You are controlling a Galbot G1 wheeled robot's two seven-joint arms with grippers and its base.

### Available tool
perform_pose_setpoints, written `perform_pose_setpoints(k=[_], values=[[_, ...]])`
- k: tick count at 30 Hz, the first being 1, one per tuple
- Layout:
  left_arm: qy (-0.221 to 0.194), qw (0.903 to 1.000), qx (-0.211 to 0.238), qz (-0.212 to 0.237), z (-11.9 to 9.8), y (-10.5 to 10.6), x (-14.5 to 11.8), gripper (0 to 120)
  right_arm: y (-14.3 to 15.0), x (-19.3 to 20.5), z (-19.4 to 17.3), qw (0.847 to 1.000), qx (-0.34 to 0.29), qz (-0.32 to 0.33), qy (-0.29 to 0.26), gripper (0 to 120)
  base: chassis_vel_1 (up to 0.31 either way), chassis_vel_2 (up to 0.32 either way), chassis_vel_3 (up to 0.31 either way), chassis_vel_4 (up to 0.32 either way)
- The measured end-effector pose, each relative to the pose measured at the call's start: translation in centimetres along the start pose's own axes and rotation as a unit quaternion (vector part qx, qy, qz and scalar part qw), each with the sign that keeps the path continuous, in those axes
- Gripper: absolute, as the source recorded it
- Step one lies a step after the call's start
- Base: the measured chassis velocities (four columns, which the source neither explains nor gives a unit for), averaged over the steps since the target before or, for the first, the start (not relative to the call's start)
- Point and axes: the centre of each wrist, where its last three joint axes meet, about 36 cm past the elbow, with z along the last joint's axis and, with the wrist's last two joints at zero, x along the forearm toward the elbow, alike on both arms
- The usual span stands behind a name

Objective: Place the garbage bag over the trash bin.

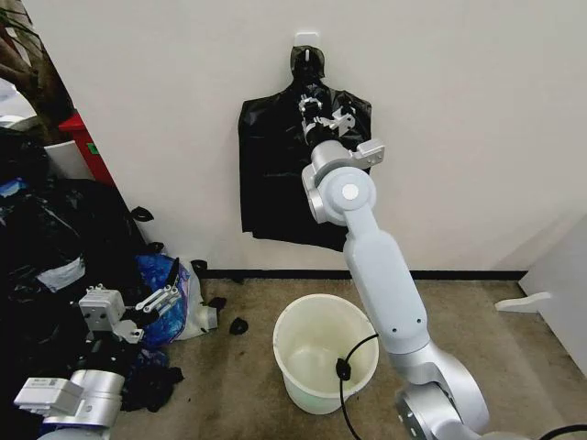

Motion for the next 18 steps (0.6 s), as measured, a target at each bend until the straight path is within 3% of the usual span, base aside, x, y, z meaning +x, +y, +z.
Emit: perform_pose_setpoints(k=[18], values=[[-0.007,1.0000,0.000,-0.001,-0.1,0.0,0.1,100,-1.3,7.4,3.6,0.998,-0.030,0.002,0.049,0,0.000,0.000,0.000,0.000]])
